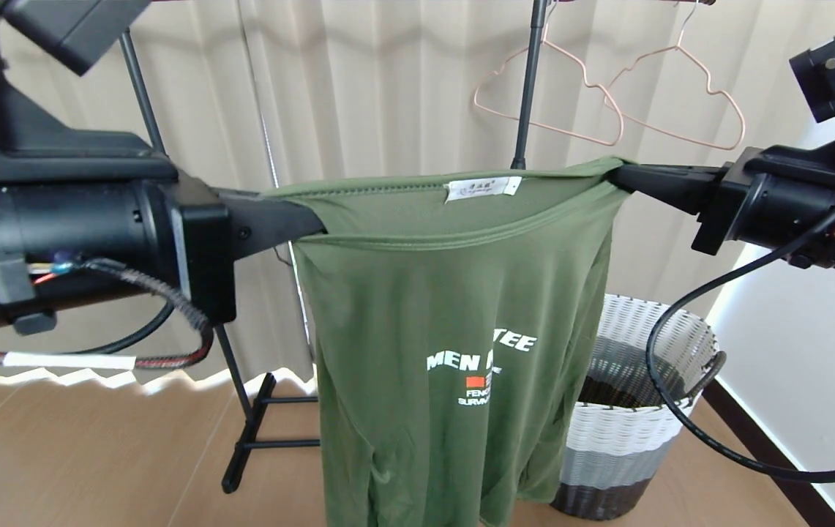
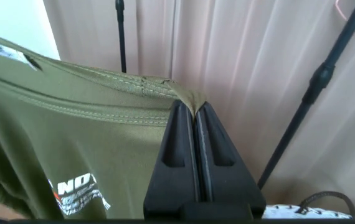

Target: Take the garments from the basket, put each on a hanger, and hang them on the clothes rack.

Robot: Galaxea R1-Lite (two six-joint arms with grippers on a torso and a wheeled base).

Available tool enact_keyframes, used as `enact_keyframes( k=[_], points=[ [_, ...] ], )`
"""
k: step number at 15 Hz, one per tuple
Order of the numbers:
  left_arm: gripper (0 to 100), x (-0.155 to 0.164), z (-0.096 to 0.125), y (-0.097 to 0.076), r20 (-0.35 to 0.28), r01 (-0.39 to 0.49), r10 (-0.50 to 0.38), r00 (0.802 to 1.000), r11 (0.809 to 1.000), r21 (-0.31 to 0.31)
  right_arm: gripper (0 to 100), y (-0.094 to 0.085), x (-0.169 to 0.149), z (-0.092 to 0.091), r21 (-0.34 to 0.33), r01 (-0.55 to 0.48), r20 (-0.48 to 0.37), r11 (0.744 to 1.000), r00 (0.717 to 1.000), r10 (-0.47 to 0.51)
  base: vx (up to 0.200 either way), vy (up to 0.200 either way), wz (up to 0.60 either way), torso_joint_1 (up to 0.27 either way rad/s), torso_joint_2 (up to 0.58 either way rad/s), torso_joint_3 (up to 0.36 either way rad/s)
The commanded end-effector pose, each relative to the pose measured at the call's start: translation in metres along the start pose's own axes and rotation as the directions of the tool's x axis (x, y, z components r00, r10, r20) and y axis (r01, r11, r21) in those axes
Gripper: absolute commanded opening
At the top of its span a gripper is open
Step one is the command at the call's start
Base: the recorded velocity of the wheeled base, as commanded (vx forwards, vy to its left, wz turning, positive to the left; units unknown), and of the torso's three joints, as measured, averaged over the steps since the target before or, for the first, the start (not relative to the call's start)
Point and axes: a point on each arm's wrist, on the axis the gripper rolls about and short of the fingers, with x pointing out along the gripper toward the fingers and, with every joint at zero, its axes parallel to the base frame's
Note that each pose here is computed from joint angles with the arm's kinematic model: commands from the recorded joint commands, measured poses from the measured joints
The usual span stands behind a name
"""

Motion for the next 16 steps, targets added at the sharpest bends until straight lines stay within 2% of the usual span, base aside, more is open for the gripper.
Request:
enact_keyframes(
  k=[1,4,10,11,14,16],
  points=[
    [0,0.043,0.007,0.006,-0.009,-0.076,0.076,0.997,0.997,0.002,0,0.005,-0.029,0.017,-0.016,0.037,0.031,0.999,0.999,-0.036,0.000,0.000,0.00,0.000,0.00,0.000],
    [0,0.052,0.002,0.006,-0.025,-0.076,0.076,0.997,0.997,0.004,0,0.007,-0.032,0.012,-0.009,0.038,0.017,0.999,0.999,-0.038,0.000,0.000,0.00,0.000,0.00,0.000],
    [0,0.050,0.005,0.006,0.000,-0.080,0.080,0.997,0.997,0.021,0,0.008,-0.032,0.009,-0.005,0.032,0.006,0.999,0.999,-0.032,0.000,0.000,0.00,0.000,0.00,0.000],
    [0,0.050,0.005,0.006,0.000,-0.078,0.078,0.997,0.997,0.021,100,0.008,-0.032,0.009,-0.005,0.032,0.006,0.999,0.999,-0.032,0.000,0.000,0.00,0.000,0.00,0.000],
    [0,0.050,0.005,0.007,-0.002,-0.081,0.081,0.997,0.997,0.019,100,0.013,-0.041,0.006,-0.003,0.032,0.003,0.999,0.999,-0.032,0.000,0.000,0.00,0.000,0.00,0.000],
    [0,0.049,0.004,0.016,-0.003,-0.114,0.114,0.993,0.993,0.014,100,0.017,-0.048,0.004,-0.005,0.032,0.006,0.999,0.999,-0.032,0.000,0.000,0.00,0.000,0.00,0.000]
  ],
)
